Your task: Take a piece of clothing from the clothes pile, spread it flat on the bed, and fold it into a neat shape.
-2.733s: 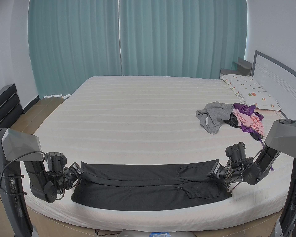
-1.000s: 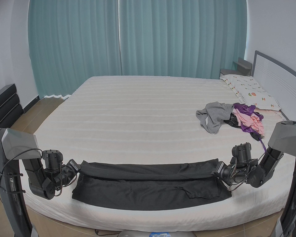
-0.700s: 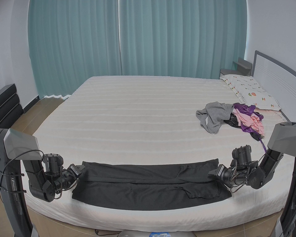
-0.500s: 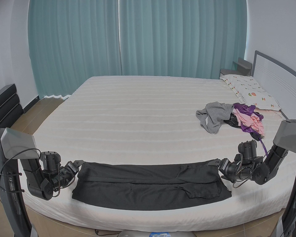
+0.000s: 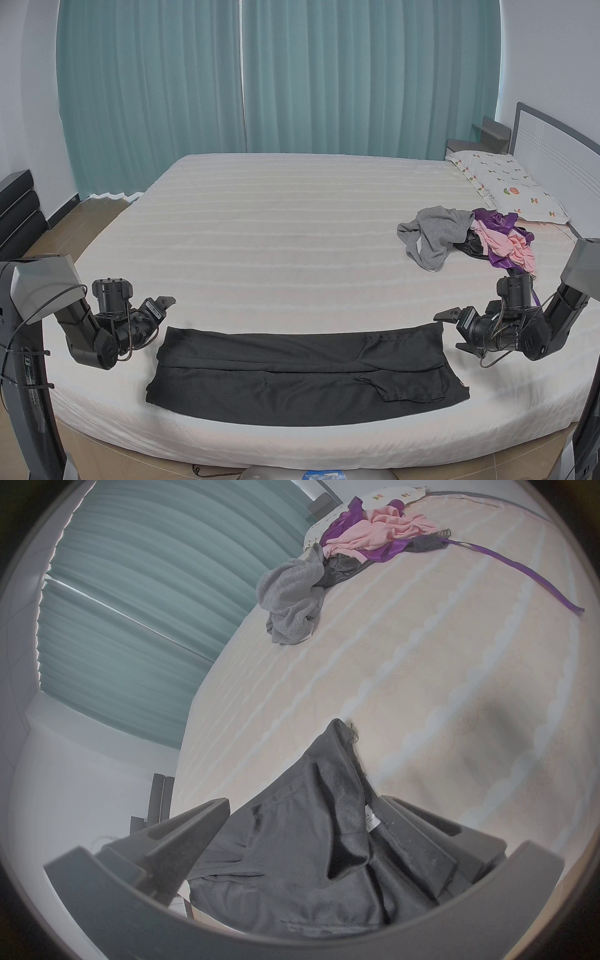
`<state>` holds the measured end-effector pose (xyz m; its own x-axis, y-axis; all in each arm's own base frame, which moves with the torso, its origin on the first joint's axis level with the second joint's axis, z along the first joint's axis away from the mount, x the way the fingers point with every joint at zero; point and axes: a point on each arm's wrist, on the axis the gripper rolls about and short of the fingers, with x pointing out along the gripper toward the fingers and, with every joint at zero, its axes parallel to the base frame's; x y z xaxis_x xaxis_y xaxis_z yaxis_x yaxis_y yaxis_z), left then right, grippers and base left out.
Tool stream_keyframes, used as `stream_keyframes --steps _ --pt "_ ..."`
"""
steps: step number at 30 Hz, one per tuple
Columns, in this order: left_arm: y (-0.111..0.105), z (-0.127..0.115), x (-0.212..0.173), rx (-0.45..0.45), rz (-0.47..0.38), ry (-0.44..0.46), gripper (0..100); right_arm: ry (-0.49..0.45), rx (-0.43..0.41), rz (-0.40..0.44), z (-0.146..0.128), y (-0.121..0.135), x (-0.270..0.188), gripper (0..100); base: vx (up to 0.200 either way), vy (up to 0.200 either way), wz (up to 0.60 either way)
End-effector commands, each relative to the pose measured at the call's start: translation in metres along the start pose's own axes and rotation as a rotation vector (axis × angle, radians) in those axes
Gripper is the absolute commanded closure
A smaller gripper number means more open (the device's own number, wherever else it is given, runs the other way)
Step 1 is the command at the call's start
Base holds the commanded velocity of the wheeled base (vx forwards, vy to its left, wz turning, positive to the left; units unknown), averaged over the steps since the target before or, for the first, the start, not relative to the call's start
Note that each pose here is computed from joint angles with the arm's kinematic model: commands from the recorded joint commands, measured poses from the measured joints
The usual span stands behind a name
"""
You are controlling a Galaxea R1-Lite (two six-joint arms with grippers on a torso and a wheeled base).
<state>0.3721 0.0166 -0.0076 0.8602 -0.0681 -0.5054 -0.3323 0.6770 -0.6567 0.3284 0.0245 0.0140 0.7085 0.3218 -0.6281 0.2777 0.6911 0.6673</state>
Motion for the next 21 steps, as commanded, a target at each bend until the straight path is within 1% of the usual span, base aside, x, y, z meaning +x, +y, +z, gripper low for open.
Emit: stream_keyframes --steps 1,4,7,8,10,13,14,17,18,19,21 --pt "0.006 -0.005 0.025 0.012 0.008 0.029 0 0.021 0.015 -0.019 0.001 -0.011 0.016 0 0.000 0.000 0.00" --pt "0.005 -0.007 0.025 0.024 -0.011 0.055 0 0.020 0.010 -0.013 0.001 -0.009 0.018 0 0.000 0.000 0.00" --pt "0.006 -0.012 0.024 0.055 -0.005 0.069 0 0.018 0.009 -0.013 0.001 -0.008 0.018 0 0.000 0.000 0.00" --pt "0.007 -0.013 0.023 0.067 -0.004 0.073 100 0.019 0.008 -0.013 0.001 -0.008 0.018 0 0.000 0.000 0.00" --pt "0.011 -0.020 0.023 0.115 0.009 0.091 100 0.014 0.008 -0.011 0.002 -0.008 0.018 0 0.000 0.000 0.00" --pt "0.012 -0.024 0.022 0.141 0.025 0.097 100 0.008 0.007 -0.011 0.004 -0.007 0.019 0 0.000 0.000 0.00" --pt "0.014 -0.028 0.020 0.147 0.043 0.098 100 -0.002 0.010 -0.010 0.007 -0.008 0.020 0 0.000 0.000 0.00" --pt "0.012 -0.025 0.020 0.145 0.076 0.031 100 -0.012 0.018 -0.012 0.013 -0.011 0.022 0 0.000 0.000 0.00" --pt "0.012 -0.025 0.020 0.145 0.076 0.031 100 -0.012 0.018 -0.012 0.013 -0.011 0.022 0 0.000 0.000 0.00" --pt "0.012 -0.025 0.018 0.135 0.096 -0.003 100 -0.009 0.018 -0.015 0.013 -0.012 0.025 0 0.000 0.000 0.00" --pt "0.014 -0.026 0.016 0.106 0.115 -0.020 100 -0.004 0.018 -0.017 0.012 -0.013 0.031 0 0.000 0.000 0.00"
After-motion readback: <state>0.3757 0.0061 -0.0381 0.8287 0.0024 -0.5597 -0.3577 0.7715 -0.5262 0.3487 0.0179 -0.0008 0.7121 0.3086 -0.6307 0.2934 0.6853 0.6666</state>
